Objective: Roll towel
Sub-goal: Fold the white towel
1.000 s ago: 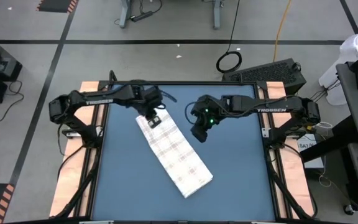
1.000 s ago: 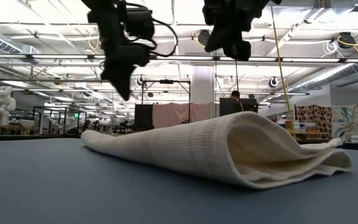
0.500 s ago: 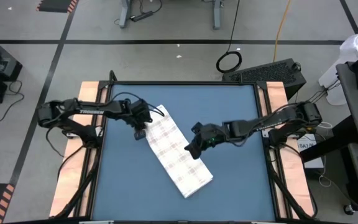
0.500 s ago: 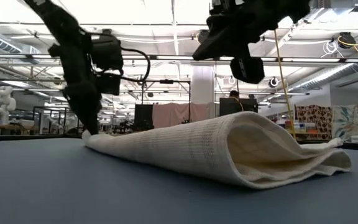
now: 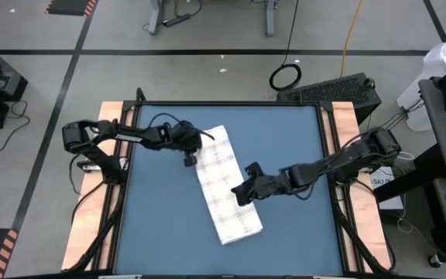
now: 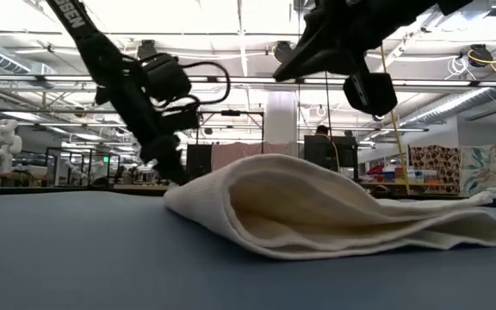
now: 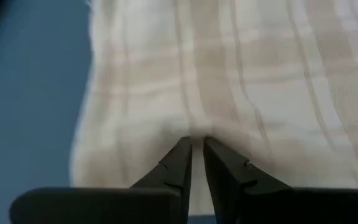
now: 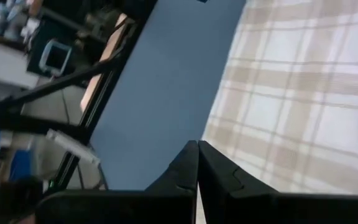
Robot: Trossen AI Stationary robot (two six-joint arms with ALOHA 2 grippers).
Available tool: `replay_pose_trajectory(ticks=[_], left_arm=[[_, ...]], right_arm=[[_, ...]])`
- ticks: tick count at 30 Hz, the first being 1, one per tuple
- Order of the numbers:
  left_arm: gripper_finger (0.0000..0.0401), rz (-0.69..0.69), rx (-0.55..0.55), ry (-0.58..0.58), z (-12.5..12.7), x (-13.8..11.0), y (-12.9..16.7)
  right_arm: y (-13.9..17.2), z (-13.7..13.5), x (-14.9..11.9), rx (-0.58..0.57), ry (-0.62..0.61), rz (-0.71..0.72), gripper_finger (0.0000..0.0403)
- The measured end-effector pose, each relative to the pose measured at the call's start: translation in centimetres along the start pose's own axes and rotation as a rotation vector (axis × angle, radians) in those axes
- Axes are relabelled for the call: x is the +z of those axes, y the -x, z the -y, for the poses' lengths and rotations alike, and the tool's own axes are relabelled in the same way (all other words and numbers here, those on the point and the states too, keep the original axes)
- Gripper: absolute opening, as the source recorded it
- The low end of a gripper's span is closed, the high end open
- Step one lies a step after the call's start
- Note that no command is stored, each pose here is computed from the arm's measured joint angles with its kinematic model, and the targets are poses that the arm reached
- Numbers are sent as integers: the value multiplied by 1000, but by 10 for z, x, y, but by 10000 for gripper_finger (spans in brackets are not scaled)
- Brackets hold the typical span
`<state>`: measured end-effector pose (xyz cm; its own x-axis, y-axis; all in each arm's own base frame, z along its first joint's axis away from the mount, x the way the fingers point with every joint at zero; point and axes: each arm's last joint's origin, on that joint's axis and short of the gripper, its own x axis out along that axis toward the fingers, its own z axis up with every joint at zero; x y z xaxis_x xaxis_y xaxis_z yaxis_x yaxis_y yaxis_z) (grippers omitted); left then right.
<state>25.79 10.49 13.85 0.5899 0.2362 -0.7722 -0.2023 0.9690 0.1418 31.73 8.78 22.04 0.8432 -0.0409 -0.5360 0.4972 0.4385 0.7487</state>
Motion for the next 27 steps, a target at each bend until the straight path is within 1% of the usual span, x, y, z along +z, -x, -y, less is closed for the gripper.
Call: replay_pose_trajectory(ticks=[2, 6, 8, 10, 12, 14, 16, 18, 22, 25, 27], left_arm=[[51, -12, 29, -39, -3, 8, 3], [51, -114, 99, -43, -12, 31, 24], [51, -187, 74, -34, -16, 37, 39], [51, -236, 5, 22, -18, 39, 54], [51, -245, -79, 108, -18, 39, 66], [51, -251, -159, 196, -16, 37, 75], [51, -268, -220, 274, -13, 33, 81], [51, -284, -253, 338, -9, 32, 85], [51, -277, -261, 416, -5, 33, 95], [51, -251, -242, 448, -5, 35, 101], [51, -244, -229, 468, -5, 36, 101]], right_arm=[[-5, 4, 2, -23, -41, 19, 0], [-21, 17, 13, -81, -127, 60, 0], [-29, 24, 22, -111, -171, 85, 0], [-36, 30, 36, -134, -185, 115, 0], [-45, 36, 53, -161, -151, 136, 0], [-51, 42, 73, -168, -99, 123, 0], [-60, 52, 91, -176, -51, 86, 0], [-69, 70, 104, -203, -9, 25, 0], [-85, 105, 123, -224, 36, -97, 0], [-94, 126, 129, -234, 49, -166, 0], [-96, 136, 132, -249, 41, -195, 0]])
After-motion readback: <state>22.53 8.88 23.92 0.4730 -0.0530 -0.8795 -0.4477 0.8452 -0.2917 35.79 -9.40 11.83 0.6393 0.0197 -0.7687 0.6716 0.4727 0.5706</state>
